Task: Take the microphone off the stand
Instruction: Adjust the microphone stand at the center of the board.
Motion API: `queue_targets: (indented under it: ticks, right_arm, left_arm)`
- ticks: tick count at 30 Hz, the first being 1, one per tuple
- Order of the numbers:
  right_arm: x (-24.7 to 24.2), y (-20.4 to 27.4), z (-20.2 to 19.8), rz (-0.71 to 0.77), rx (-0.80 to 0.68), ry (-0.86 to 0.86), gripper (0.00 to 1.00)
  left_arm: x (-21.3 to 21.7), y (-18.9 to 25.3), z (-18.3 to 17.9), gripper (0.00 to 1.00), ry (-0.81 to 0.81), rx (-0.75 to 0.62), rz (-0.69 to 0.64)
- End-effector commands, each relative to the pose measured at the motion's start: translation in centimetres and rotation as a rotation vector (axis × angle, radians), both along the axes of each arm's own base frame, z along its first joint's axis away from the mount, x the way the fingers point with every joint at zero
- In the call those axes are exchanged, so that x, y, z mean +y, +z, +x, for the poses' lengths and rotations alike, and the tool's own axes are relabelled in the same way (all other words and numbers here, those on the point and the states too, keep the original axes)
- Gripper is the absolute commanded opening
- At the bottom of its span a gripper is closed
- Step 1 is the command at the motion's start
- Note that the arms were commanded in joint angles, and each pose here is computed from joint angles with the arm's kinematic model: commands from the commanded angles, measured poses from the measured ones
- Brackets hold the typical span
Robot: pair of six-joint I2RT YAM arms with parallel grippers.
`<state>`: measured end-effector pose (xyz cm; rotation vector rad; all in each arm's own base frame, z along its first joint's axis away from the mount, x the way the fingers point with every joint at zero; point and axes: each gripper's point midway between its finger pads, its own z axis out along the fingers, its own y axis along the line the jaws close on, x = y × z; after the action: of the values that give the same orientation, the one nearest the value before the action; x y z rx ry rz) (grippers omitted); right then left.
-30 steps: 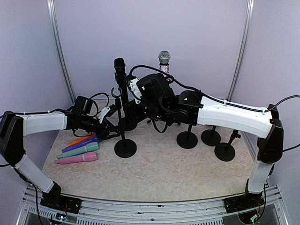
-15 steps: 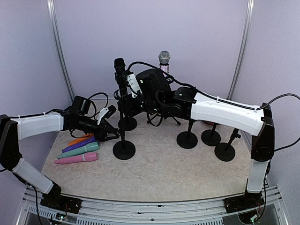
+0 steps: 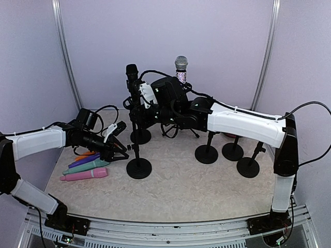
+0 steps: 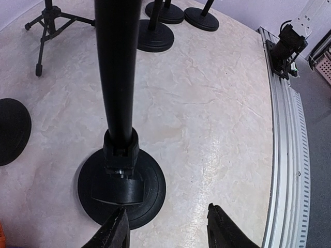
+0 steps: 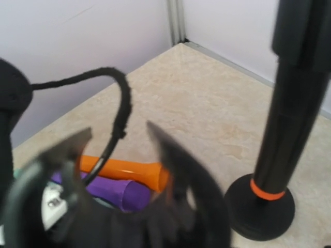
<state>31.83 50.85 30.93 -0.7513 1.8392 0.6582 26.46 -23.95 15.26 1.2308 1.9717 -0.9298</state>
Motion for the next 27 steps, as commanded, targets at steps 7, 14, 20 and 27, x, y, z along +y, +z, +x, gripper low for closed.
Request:
queue_targets:
  ticks: [7, 14, 20, 27]
  right_arm:
    - [-4.6, -1.3, -1.5, -0.035, -0.060, 0.058, 0.42]
    - [-6.6, -1.7, -1.7, -0.038, -0.054, 0.055, 0.41]
    - [-6.1, -5.8, -3.7, 0.069, 0.083, 0.028, 0.45]
    - [-0.8, -14.8, -8.9, -0.069, 0.183, 0.125, 0.44]
  left_arm:
    - [0.6, 0.6, -1.2, 0.50, -0.067, -0.015, 0.016]
    - [2.2, 0.9, 0.4, 0.49, -0.005, -0.028, 0.017]
    - [1.9, 1.3, 3.0, 0.45, 0.072, -0.074, 0.006]
    - [2.9, 1.2, 8.9, 0.31, 0.269, -0.159, 0.061]
